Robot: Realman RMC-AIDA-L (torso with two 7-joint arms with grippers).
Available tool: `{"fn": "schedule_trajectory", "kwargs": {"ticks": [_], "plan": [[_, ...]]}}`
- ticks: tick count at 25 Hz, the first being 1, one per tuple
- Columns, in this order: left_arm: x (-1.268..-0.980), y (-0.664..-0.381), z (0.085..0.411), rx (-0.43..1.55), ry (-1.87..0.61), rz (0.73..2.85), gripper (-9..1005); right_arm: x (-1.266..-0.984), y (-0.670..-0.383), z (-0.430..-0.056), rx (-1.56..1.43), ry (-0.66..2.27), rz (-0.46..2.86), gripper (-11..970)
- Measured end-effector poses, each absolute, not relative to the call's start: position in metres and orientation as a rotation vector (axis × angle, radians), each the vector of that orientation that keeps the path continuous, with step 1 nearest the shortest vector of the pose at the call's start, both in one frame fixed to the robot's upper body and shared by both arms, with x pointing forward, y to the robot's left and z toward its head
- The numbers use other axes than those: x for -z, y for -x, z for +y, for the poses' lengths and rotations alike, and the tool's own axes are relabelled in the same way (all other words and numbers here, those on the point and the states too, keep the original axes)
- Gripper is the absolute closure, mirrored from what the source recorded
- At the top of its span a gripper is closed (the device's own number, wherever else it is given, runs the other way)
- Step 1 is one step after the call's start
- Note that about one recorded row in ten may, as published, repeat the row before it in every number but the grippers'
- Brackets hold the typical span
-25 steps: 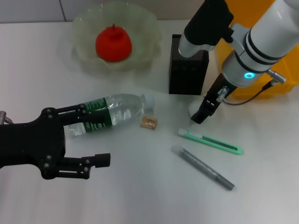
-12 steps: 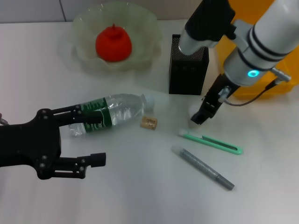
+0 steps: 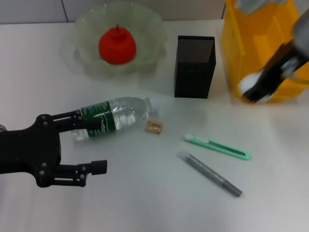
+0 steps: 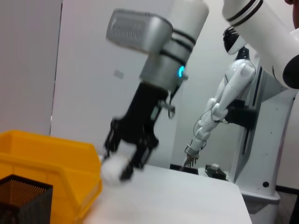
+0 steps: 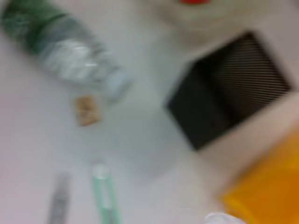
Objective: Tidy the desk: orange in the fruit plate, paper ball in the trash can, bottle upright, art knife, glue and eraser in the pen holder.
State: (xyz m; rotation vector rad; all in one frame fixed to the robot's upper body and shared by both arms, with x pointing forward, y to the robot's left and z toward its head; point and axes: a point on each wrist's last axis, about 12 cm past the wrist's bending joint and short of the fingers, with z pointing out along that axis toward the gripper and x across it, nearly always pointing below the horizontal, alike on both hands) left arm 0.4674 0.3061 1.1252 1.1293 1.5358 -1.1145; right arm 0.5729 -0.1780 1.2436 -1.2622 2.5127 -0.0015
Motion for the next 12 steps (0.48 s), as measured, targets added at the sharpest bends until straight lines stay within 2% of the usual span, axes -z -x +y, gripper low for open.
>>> {"fn": "schedule_trajectory", "kwargs": {"ticks": [3,6,12], "plan": [[-1.124,-0.468,0.306,1.111,-1.14,1.551,135,-1.258,-0.577,-0.205,0.058,1.156,2.468,352],[-1.124,-0.468,0.306,1.111,-1.14,1.551,136,-1.259,-0.581,-0.215,0.061,1.133,2.434,343],[-1.119,-0.474,0.301,1.095,-1.137,1.581,136,-1.235,-0.598,-0.235,0.092,1.106,2.369,326]]}}
